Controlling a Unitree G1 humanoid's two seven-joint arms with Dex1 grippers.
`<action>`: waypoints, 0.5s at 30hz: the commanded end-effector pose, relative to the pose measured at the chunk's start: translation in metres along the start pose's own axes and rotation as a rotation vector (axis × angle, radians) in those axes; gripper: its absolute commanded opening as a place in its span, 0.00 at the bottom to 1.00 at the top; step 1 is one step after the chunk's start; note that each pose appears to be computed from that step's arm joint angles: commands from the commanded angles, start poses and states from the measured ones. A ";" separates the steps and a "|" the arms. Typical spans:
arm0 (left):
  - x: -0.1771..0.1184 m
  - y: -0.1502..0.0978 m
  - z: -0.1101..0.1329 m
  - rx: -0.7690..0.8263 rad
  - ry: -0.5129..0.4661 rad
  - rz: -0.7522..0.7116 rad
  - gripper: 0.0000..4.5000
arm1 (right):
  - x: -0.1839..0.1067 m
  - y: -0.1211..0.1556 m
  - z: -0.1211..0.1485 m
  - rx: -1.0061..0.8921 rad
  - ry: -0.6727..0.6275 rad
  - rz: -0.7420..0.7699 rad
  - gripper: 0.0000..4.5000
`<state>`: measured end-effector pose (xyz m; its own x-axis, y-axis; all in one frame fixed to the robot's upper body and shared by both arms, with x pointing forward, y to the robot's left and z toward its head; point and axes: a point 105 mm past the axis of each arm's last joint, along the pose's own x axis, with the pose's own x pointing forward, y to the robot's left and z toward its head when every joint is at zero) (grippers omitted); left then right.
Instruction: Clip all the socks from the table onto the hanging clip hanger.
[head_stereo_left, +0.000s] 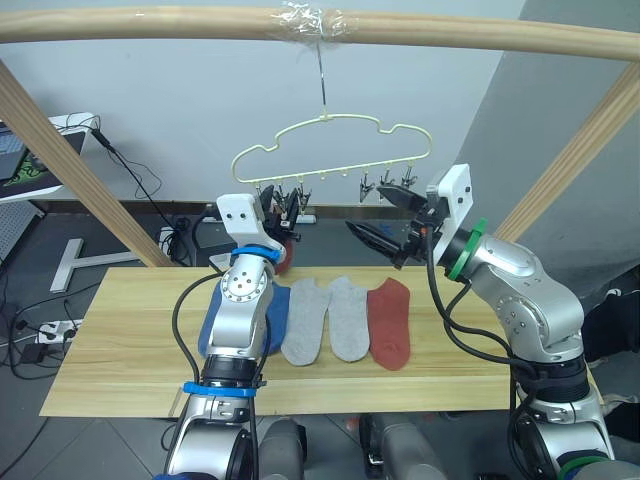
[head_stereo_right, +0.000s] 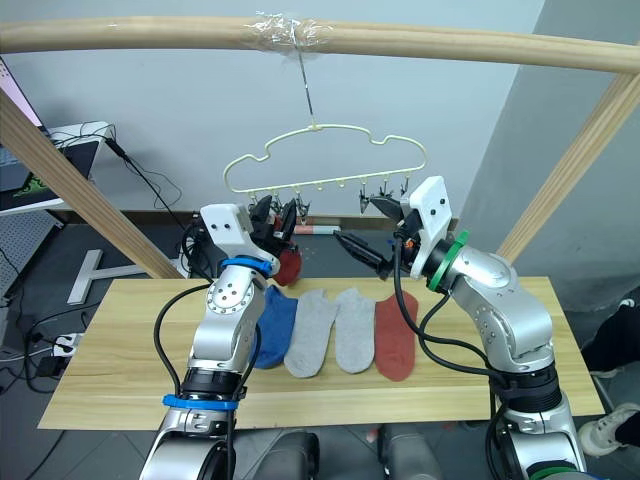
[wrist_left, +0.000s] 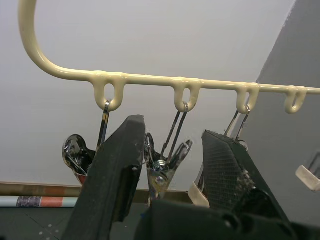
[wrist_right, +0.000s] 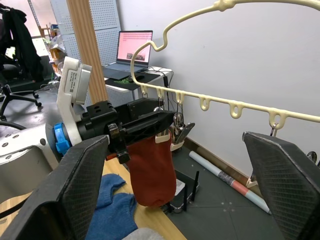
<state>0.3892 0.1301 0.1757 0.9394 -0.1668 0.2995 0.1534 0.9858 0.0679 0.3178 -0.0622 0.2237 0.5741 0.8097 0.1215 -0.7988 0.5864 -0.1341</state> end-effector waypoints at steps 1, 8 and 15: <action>0.002 -0.002 0.014 0.005 -0.059 -0.005 0.22 | -0.003 0.001 0.015 -0.030 -0.050 0.001 1.00; 0.002 -0.002 0.014 0.005 -0.062 -0.004 0.00 | -0.003 0.000 0.015 -0.028 -0.049 0.000 1.00; 0.002 -0.004 0.012 -0.014 -0.047 -0.028 0.00 | -0.002 0.002 0.009 -0.030 -0.027 -0.001 1.00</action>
<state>0.3885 0.1293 0.1775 0.9341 -0.1746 0.3114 0.1622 0.9846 0.0658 0.3182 -0.0625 0.2234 0.5773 0.8077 0.1198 -0.7966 0.5893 -0.1347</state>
